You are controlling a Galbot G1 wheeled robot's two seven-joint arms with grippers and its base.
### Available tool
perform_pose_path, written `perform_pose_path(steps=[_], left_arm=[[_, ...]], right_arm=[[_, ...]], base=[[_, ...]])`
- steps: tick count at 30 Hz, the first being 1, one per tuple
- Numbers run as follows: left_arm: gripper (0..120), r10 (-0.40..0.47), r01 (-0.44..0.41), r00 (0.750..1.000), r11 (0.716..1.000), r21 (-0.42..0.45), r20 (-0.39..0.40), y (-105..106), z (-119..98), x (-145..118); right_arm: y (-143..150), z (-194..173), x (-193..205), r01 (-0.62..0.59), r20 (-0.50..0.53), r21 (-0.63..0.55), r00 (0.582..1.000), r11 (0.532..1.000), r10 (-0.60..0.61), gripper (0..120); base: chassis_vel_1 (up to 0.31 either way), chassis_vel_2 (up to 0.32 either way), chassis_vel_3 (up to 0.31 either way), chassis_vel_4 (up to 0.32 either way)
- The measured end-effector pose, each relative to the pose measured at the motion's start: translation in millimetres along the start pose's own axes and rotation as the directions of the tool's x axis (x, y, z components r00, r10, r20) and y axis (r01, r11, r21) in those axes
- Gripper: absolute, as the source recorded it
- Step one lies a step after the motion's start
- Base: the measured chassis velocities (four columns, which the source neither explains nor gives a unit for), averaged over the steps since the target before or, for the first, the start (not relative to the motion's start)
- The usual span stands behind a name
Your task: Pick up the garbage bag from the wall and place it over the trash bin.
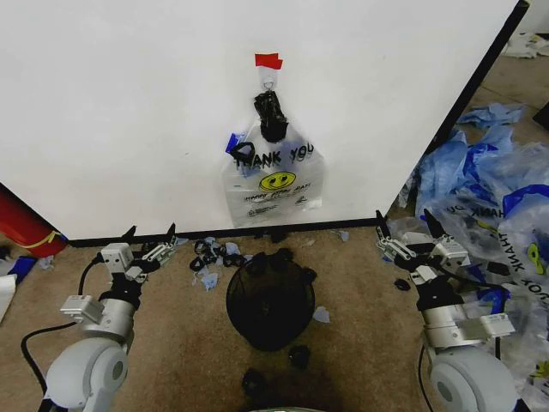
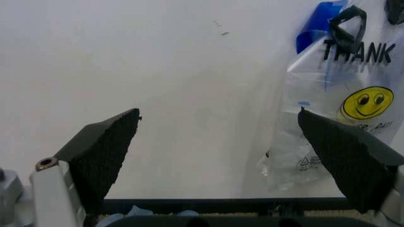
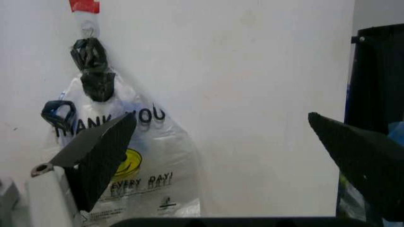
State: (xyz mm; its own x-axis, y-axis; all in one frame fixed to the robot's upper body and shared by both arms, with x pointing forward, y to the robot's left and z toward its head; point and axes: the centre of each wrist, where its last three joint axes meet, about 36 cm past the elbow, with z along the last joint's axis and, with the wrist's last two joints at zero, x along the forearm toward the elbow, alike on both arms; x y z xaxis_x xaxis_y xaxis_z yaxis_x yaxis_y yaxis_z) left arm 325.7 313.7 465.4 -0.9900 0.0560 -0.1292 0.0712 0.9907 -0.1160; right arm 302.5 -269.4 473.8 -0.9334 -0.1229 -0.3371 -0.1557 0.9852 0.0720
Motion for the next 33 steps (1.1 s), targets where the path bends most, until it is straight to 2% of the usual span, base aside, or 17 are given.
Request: perform_pose_path(steps=[21,29,33], left_arm=[[99,0.003,-0.003,1.000,1.000,0.000,0.008,1,2,1],[99,0.003,-0.003,1.000,1.000,0.000,-0.004,-1,7,2],[99,0.002,-0.002,1.000,1.000,-0.003,-0.020,0,13,-1]], right_arm=[[5,1,-2,-0.007,-0.007,-0.051,1.000,0.999,0.007,100],[5,8,-20,0.004,-0.036,-0.204,0.999,0.979,-0.012,100],[4,14,-43,0.050,-0.019,-0.357,0.998,0.933,-0.061,100]], base=[[0.000,0.000,0.000,0.000],[0.000,0.000,0.000,0.000],[0.000,0.000,0.000,0.000]])
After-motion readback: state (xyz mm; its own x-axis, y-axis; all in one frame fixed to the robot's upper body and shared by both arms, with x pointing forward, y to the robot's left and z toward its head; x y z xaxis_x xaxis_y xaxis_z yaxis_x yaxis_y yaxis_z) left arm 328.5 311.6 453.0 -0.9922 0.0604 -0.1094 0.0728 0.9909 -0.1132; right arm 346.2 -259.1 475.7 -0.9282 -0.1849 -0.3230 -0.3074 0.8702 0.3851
